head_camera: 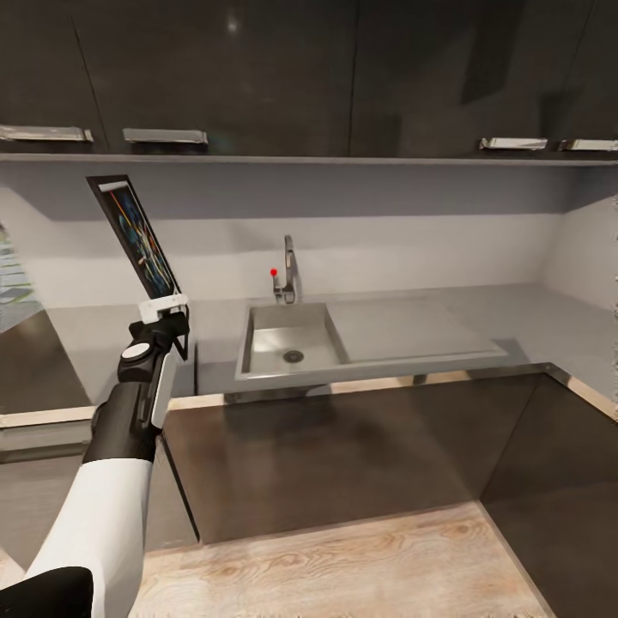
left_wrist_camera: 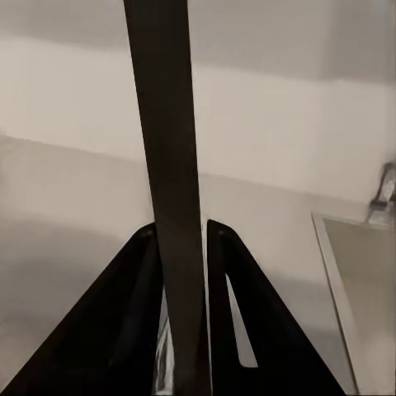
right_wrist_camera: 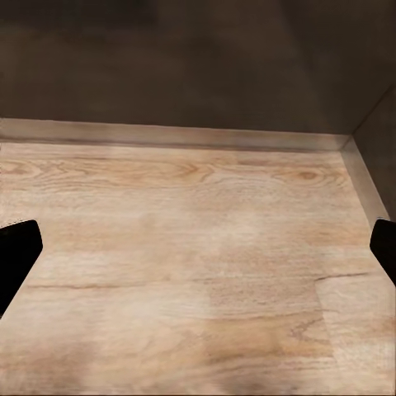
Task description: Pick up the poster from the kitchen countertop and hang it on one of the wall nails in the kitchen.
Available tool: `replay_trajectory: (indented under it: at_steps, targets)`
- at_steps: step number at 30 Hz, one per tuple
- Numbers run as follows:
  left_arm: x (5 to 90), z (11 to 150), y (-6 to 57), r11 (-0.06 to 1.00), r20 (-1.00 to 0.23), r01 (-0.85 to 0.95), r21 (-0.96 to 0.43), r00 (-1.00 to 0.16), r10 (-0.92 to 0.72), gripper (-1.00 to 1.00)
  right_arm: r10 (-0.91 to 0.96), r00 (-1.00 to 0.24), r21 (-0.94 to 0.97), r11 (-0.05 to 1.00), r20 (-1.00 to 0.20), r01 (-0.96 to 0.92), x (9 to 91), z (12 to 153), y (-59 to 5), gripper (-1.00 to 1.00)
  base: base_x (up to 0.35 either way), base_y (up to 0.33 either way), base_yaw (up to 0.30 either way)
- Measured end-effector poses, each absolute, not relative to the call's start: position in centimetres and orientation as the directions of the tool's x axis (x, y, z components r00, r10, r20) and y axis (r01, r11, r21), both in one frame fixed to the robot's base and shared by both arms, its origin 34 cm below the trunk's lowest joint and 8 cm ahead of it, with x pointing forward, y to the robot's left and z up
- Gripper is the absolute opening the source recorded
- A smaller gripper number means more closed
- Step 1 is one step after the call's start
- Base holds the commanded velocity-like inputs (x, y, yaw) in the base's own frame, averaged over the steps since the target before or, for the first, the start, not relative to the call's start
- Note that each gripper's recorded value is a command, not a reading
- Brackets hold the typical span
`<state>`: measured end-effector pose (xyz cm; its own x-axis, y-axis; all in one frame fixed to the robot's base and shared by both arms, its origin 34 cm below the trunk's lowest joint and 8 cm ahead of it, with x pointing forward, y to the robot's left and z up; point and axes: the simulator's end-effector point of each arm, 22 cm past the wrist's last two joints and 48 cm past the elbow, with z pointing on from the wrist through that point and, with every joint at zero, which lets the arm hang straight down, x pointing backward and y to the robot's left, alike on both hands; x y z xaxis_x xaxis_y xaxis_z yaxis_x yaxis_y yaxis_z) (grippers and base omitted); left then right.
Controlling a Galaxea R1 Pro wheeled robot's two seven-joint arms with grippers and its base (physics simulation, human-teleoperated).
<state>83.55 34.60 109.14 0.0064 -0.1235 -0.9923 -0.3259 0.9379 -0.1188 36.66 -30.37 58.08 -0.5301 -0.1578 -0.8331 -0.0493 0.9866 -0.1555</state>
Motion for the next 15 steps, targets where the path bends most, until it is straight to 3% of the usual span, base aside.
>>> replay_trajectory:
  at_steps: [15]
  targets:
    - [83.56,109.13,34.62,0.939,-0.992,-0.324,-0.119,0.005,-0.124,-1.00,-0.159,-0.529,-0.156,0.987,-0.833,-0.050,36.74,58.09,-30.35,1.00,-0.318,0.000,0.000]
